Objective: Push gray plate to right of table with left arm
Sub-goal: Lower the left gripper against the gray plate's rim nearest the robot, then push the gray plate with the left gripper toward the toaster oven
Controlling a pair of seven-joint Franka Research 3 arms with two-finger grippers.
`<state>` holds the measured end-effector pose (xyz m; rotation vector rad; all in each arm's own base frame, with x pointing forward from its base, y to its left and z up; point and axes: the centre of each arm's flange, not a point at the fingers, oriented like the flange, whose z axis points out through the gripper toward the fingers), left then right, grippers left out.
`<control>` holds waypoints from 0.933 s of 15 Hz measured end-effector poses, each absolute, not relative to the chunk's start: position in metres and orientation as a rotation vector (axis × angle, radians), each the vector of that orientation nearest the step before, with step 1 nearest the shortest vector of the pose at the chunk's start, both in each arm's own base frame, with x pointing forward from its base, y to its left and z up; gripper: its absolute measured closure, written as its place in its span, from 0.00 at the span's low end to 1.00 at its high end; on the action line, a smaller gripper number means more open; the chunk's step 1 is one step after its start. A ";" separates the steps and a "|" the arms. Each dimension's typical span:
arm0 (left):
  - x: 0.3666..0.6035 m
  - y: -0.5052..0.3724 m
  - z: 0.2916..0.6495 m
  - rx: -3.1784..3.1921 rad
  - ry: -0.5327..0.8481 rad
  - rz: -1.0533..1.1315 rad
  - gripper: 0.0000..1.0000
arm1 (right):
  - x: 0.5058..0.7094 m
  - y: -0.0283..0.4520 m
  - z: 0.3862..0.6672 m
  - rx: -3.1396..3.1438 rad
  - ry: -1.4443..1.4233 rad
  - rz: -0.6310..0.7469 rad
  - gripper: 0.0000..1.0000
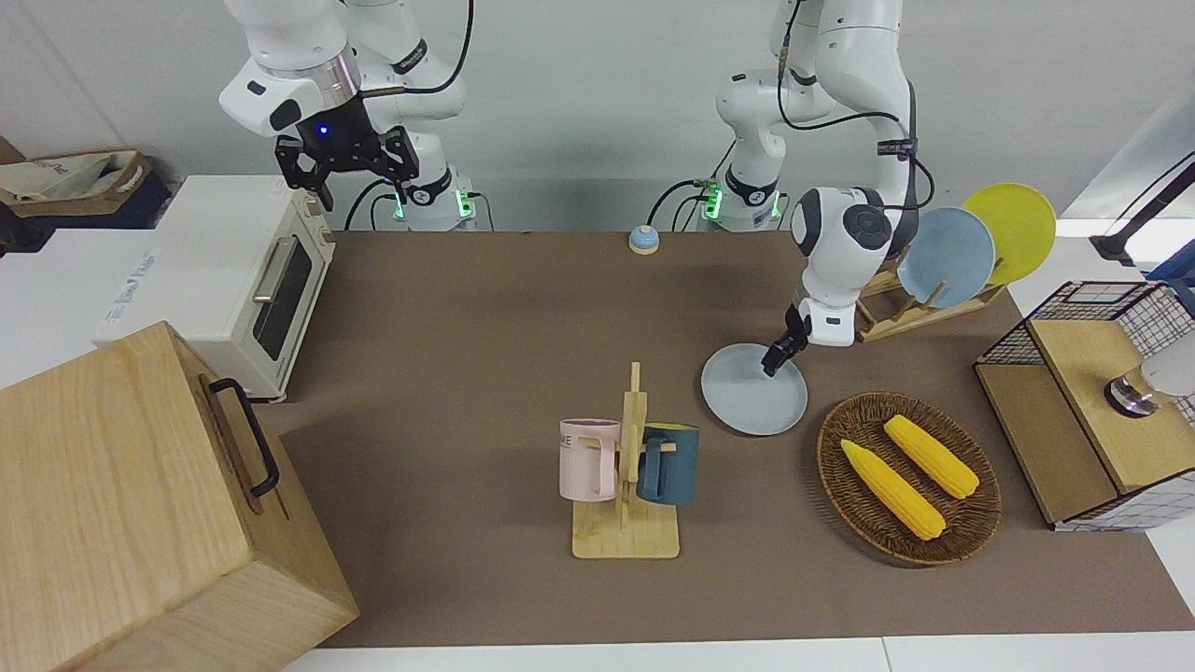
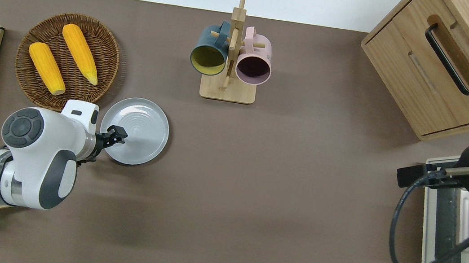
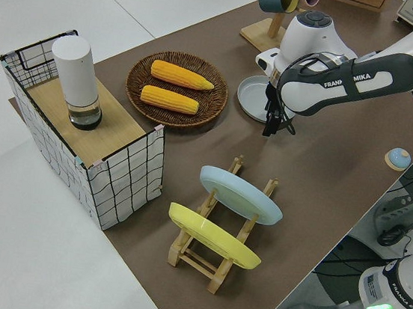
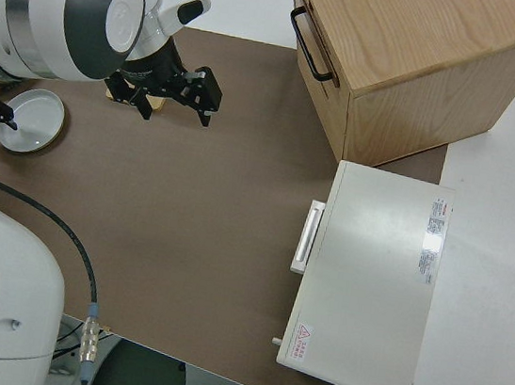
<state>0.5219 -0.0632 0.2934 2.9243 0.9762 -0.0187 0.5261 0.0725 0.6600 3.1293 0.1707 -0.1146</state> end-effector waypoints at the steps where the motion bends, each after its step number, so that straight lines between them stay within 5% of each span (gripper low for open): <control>1: 0.522 -0.065 0.291 2.926 0.972 -0.023 0.00 | 0.526 0.073 0.660 3.129 0.171 -0.115 0.01; 5: 0.522 -0.066 0.290 2.927 0.969 -0.022 0.03 | 0.526 0.073 0.660 3.129 0.171 -0.115 0.01; 12: 0.524 -0.068 0.296 2.922 0.961 0.008 0.74 | 0.526 0.073 0.660 3.129 0.171 -0.115 0.01; 14: 0.524 -0.066 0.297 2.921 0.965 0.010 0.86 | 0.526 0.073 0.660 3.129 0.171 -0.115 0.01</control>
